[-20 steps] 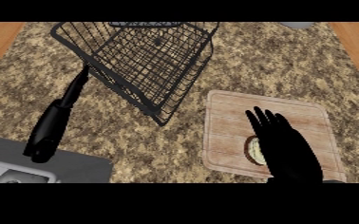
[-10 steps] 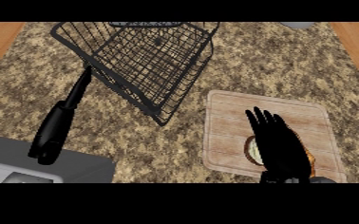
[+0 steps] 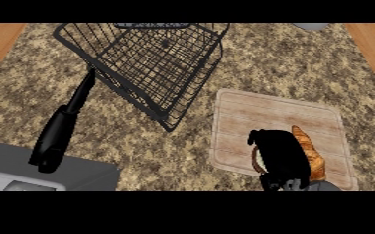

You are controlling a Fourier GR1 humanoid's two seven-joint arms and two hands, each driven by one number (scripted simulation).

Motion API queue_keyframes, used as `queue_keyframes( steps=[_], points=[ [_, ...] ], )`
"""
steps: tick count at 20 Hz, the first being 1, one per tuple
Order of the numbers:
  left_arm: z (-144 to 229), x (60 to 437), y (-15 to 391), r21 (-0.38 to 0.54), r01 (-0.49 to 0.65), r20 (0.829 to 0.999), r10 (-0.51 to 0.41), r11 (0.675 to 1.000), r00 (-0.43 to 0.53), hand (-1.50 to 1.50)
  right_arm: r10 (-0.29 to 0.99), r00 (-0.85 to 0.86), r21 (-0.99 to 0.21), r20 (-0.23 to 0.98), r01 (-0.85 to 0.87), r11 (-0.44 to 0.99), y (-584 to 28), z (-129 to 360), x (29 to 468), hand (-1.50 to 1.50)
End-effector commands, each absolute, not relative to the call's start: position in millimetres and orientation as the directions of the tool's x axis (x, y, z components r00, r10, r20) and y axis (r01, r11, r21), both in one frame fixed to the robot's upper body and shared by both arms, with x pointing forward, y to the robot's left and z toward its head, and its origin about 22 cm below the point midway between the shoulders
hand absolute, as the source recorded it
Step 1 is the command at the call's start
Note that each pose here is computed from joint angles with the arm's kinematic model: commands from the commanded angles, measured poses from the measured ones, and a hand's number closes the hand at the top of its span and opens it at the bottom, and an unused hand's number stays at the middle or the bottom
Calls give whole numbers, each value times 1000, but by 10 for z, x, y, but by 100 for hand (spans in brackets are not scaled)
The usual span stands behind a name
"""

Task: Pick the cupcake from the cutting board and place it in the tiered basket

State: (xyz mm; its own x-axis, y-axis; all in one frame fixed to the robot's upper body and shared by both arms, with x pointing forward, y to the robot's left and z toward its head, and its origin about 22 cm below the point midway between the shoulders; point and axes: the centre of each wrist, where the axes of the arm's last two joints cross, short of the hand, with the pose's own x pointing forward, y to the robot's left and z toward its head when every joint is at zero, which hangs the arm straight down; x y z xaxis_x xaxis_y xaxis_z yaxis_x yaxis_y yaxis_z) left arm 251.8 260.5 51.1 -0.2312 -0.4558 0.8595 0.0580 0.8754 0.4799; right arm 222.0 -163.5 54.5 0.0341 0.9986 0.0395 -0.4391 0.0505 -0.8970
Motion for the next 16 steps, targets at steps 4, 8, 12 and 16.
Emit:
queue_keyframes(
  steps=[4, 8, 12, 16],
  points=[
    [529, 2591, 2489, 479, 46, 856, -454, 877, -249, 0, 997, -61, -942, 38, -334, 16, -1470, 370, 2045, 150],
    [390, 2494, 2830, 487, 44, 854, -465, 872, -233, 0, 995, -94, -967, 40, -253, 15, -1519, 590, 2204, 150],
    [379, 2496, 2766, 477, 17, 860, -463, 879, -212, 0, 950, 309, -967, 46, -225, 120, -1891, 692, 2114, 150],
    [511, 2497, 2654, 479, 35, 861, -461, 877, -217, 0, 849, 525, -981, 56, -128, 144, -2218, 619, 2110, 150]
  ],
)
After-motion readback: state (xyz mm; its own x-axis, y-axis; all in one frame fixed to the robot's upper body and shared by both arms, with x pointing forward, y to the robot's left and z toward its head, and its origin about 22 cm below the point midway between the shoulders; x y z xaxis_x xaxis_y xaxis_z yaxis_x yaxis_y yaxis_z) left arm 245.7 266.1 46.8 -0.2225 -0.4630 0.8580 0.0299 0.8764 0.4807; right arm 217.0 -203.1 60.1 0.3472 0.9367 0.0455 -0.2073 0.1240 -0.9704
